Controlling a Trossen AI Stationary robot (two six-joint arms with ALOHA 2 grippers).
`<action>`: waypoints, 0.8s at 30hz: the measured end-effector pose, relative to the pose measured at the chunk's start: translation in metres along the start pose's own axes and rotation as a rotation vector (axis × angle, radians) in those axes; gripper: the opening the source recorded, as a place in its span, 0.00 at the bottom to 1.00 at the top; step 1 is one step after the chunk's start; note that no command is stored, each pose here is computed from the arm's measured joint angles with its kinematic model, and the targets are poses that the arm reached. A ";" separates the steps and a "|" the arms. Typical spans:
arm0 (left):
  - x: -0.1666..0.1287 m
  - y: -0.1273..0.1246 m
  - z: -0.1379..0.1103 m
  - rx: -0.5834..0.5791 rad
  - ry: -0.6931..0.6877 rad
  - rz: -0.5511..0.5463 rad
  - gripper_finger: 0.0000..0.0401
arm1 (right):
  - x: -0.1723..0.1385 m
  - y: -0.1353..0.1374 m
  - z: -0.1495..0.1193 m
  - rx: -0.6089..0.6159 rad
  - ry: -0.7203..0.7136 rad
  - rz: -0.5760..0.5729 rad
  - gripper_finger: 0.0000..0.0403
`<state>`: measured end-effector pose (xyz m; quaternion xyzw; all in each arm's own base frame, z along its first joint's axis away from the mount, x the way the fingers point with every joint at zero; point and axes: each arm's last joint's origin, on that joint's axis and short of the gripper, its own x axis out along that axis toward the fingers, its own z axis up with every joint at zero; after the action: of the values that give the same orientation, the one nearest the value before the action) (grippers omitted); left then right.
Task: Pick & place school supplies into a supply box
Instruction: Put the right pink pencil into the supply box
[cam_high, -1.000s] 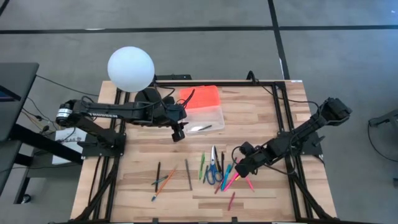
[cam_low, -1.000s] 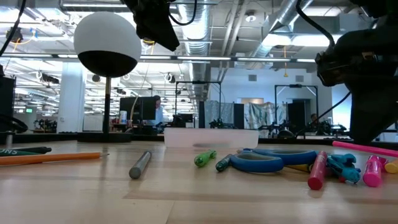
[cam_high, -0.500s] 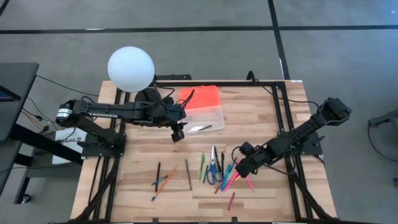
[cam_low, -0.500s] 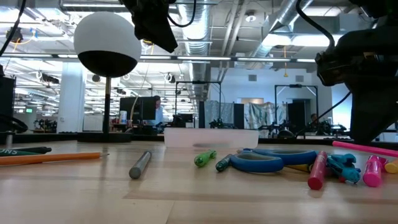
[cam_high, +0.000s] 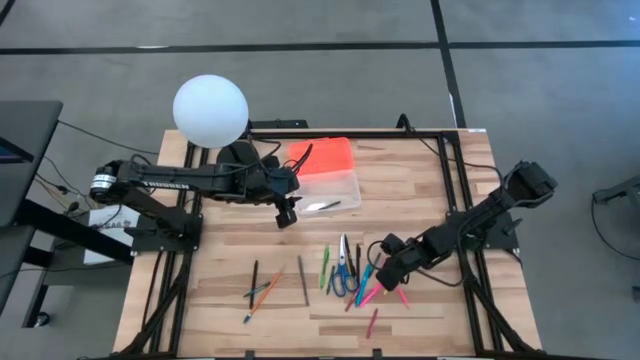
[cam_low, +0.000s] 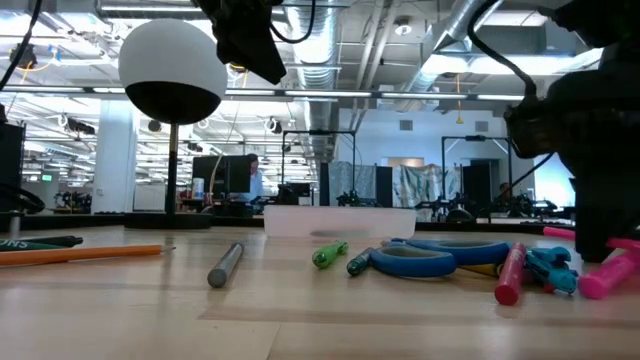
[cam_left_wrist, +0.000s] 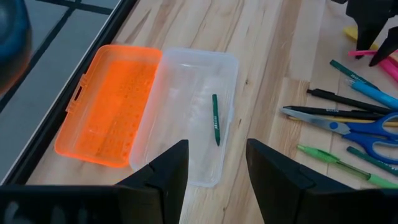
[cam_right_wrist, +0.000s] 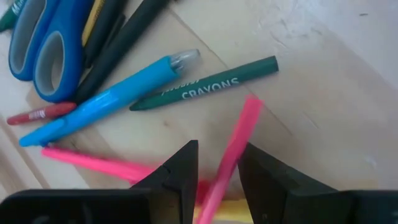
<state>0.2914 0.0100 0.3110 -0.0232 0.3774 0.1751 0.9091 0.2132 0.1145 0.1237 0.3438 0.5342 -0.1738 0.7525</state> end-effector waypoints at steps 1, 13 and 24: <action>0.000 0.000 0.000 0.000 -0.001 0.000 0.39 | 0.001 0.000 0.000 0.007 0.000 0.000 0.27; 0.000 0.000 0.000 -0.001 -0.004 -0.001 0.39 | -0.005 -0.002 0.000 -0.001 -0.006 -0.004 0.03; 0.000 0.000 0.001 -0.026 -0.007 0.000 0.39 | -0.022 0.000 0.015 0.005 -0.066 0.049 0.03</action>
<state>0.2919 0.0101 0.3115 -0.0346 0.3719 0.1799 0.9100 0.2156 0.1013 0.1471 0.3526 0.5001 -0.1679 0.7729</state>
